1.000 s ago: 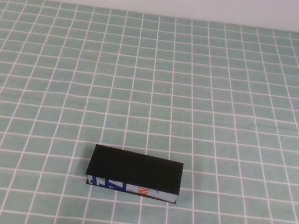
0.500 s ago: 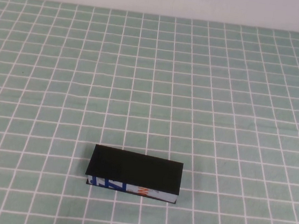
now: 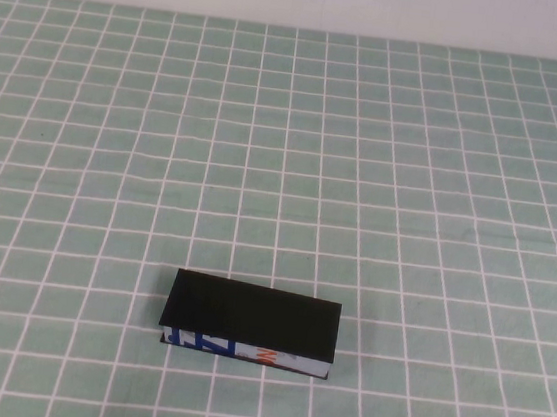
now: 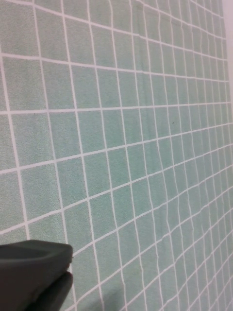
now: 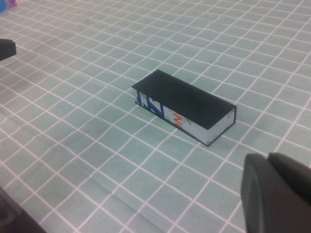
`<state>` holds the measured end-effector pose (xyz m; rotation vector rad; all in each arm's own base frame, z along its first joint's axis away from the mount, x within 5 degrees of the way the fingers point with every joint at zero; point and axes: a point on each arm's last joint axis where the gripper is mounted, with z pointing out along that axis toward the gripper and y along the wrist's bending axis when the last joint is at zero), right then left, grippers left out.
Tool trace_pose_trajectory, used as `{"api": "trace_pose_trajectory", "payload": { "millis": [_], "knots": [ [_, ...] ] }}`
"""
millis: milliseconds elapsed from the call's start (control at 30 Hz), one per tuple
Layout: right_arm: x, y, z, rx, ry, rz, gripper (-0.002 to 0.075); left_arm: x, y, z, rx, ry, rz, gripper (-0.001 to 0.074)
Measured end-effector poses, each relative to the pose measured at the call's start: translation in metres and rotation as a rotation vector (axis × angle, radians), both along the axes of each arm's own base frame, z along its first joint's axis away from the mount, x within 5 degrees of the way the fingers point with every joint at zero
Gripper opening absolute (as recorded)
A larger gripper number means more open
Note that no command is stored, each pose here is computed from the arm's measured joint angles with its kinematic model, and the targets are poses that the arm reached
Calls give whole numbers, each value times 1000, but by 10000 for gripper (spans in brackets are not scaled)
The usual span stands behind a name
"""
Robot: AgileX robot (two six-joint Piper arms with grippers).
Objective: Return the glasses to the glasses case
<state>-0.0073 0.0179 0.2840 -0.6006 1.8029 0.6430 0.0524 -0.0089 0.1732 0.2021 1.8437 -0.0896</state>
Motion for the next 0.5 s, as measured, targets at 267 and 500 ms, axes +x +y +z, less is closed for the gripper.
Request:
{"api": "trace_pose_trajectory", "payload": {
  "millis": [267,500],
  "knots": [
    [0,0,0,1,2,-12,-11,0,0,0,0,0,0,-2],
    [8,-4,2,-43,-60,-304,-11,0,0,0,0,0,0,-2]
  ]
}}
